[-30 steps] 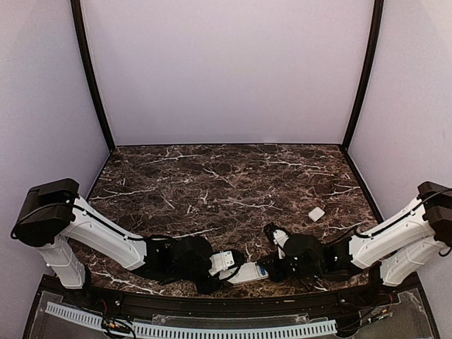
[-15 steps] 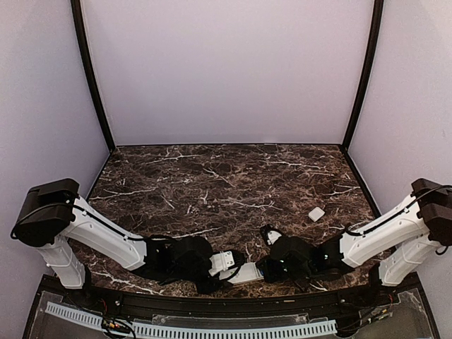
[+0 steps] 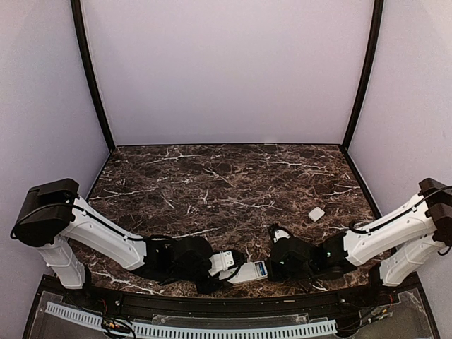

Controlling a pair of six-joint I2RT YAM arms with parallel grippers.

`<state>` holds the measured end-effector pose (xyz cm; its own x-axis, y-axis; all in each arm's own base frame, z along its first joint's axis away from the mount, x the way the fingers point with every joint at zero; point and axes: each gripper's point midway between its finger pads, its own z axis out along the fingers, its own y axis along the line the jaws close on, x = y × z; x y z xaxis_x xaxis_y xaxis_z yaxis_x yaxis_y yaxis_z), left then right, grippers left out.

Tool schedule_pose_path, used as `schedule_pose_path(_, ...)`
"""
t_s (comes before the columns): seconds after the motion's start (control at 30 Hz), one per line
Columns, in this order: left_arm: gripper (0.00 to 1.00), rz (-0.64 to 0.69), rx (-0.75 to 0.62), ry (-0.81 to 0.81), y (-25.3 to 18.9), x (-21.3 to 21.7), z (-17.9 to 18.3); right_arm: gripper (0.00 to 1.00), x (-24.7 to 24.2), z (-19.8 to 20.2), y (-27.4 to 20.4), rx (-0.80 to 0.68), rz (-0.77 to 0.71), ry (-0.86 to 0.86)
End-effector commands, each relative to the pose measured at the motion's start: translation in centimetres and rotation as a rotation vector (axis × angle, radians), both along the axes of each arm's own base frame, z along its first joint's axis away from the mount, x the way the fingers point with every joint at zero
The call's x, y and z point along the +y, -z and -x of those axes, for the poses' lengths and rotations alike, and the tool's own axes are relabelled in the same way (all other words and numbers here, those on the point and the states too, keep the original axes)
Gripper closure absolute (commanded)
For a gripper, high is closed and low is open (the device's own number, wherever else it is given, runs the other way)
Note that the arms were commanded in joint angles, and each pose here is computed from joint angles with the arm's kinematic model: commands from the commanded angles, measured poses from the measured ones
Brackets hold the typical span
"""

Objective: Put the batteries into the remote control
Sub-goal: Load the battery into the battery compartment, then press the battery in the battery compartment.

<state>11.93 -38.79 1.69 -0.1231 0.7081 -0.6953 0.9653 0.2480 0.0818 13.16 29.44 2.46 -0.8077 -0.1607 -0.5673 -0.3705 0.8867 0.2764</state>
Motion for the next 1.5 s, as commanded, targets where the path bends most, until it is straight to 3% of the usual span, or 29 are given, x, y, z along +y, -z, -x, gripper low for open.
schedule_pose_path(0.0, 0.71, -0.247, 0.009, -0.04, 4.6, 5.5, 0.2, 1.0, -6.0, 2.1, 4.7, 0.093, 0.305, -0.016)
schedule_pose_path(0.2, 0.72, -0.241, 0.009, -0.04, 4.5, 5.5, 0.2, 0.99, -5.7, 2.3, 5.1, 0.107, 0.325, -0.02)
schedule_pose_path(0.43, 0.71, -0.241, 0.011, -0.038, 4.5, 5.5, 0.2, 0.93, -3.9, 1.9, 1.6, 0.097, 0.214, -0.036)
schedule_pose_path(0.83, 0.71, -0.243, 0.014, -0.032, 4.5, 5.5, 0.3, 0.62, 0.4, -0.3, -3.9, 0.196, -0.097, -0.178)
schedule_pose_path(1.07, 0.71, -0.243, 0.014, -0.032, 4.6, 5.5, 0.3, 0.62, 1.8, -1.1, -2.6, 0.254, -0.105, -0.211)
schedule_pose_path(1.47, 0.71, -0.244, 0.014, -0.032, 4.6, 5.5, 0.3, 0.77, 1.7, -1.5, -1.1, 0.256, -0.094, -0.183)
